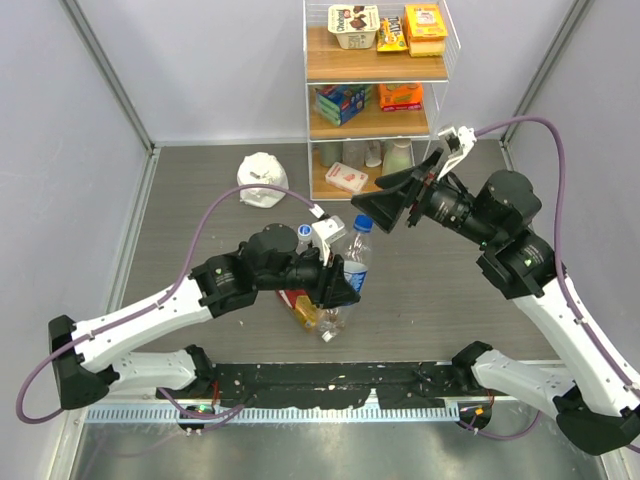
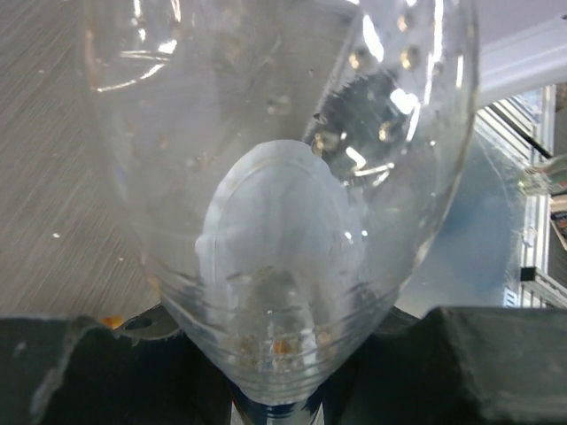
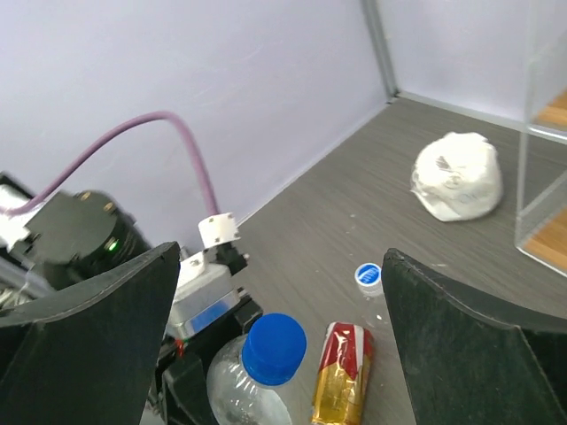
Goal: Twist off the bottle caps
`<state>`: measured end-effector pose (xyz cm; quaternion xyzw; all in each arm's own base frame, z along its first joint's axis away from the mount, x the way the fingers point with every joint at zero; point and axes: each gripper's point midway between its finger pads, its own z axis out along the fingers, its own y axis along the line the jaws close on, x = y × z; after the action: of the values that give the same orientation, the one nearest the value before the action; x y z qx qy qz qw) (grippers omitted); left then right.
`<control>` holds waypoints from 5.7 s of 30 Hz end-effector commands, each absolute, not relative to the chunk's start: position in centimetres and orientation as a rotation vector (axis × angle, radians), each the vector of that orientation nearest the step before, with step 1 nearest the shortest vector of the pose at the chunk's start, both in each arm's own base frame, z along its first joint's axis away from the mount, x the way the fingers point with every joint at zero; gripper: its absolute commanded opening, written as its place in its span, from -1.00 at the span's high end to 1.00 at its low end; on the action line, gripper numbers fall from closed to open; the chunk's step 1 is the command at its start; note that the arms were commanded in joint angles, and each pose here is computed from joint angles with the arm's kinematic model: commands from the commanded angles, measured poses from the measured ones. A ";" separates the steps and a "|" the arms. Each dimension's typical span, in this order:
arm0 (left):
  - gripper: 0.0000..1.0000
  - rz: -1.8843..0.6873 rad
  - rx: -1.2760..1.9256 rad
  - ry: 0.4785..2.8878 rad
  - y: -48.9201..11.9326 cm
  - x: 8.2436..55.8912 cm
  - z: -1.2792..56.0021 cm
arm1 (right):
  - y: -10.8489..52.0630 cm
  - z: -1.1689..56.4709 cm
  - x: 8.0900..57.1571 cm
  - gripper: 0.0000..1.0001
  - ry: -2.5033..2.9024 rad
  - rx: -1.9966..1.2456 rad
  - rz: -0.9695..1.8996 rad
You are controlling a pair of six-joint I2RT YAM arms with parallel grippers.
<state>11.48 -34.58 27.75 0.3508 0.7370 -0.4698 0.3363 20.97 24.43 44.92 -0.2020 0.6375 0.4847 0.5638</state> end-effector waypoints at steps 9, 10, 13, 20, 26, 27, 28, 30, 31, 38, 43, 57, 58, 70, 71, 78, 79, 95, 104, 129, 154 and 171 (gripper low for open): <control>1.00 -0.952 0.758 2.007 -33.8 16.1 27.7 | 22.4 41.3 26.8 -1.00 1.737 -0.092 0.954; 1.00 -0.936 0.747 2.016 -33.8 16.4 27.6 | 22.6 40.7 27.0 -1.00 1.763 -0.088 0.945; 1.00 -0.879 0.722 2.049 -33.7 17.1 27.0 | 22.9 39.7 27.1 -0.97 1.793 -0.070 0.948; 1.00 -0.785 0.669 2.106 -33.7 18.5 25.8 | 24.3 38.2 26.5 -0.79 1.816 -0.081 1.006; 1.00 -0.742 0.669 2.134 -33.7 18.8 25.0 | 24.9 37.1 26.4 -0.57 1.843 -0.094 0.998; 1.00 -0.743 0.672 2.132 -33.7 18.7 25.1 | 25.1 36.9 26.4 -0.49 1.849 -0.100 0.996; 1.00 -0.746 0.669 2.130 -33.7 18.7 25.2 | 25.1 36.9 26.5 -0.45 1.849 -0.101 0.992; 1.00 -0.744 0.675 2.129 -33.7 18.6 25.1 | 25.2 36.4 26.7 -0.28 1.861 -0.104 0.983; 1.00 -0.742 0.673 2.127 -33.6 18.7 25.2 | 25.3 36.4 26.7 -0.26 1.862 -0.110 0.982; 1.00 -0.744 0.668 2.114 -33.6 18.7 25.6 | 26.0 35.8 26.8 -0.17 1.881 -0.136 0.993; 1.00 -0.748 0.667 2.113 -33.6 18.7 25.6 | 26.0 35.6 26.8 0.41 1.886 -0.133 0.991; 1.00 -0.817 0.666 2.083 -33.0 17.6 26.5 | 28.2 39.6 22.5 0.97 1.691 -0.482 1.187; 1.00 -0.827 0.670 2.079 -33.0 17.4 26.5 | 28.2 40.0 22.2 0.96 1.668 -0.517 1.191; 1.00 -1.028 0.759 1.970 -33.3 14.6 27.7 | 29.0 43.6 15.3 0.97 1.390 -0.910 1.408; 1.00 -1.049 0.764 1.945 -33.2 14.3 28.2 | 29.0 43.6 14.7 0.96 1.371 -0.945 1.423; 1.00 -1.185 0.836 1.845 -33.8 12.4 29.6 | 28.7 44.0 11.5 0.97 1.262 -1.128 1.546; 1.00 -1.196 0.842 1.838 -33.8 12.2 29.7 | 28.7 43.9 11.4 0.97 1.267 -1.133 1.556; 1.00 -1.211 0.874 1.836 -34.1 11.9 29.5 | 28.5 45.5 12.6 0.89 1.229 -1.045 1.508; 1.00 -1.194 0.866 1.849 -33.9 12.0 29.1 | 27.6 46.5 16.7 -0.12 1.332 -0.786 1.437; 1.00 -1.134 0.837 1.854 -33.5 13.0 29.3 | 26.8 42.4 18.7 -0.86 1.445 -0.758 1.339; 1.00 -1.213 0.864 1.788 -33.9 12.0 30.8 | 28.2 41.4 17.0 0.35 1.438 -0.873 1.536; -0.99 -1.108 0.744 1.820 -32.5 13.8 30.7 | 27.5 38.8 20.7 0.97 1.605 -0.760 1.294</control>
<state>12.76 -33.13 28.85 0.3211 0.7380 -0.4479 0.3893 18.93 28.05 38.76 -0.3133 0.6265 0.5787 0.4177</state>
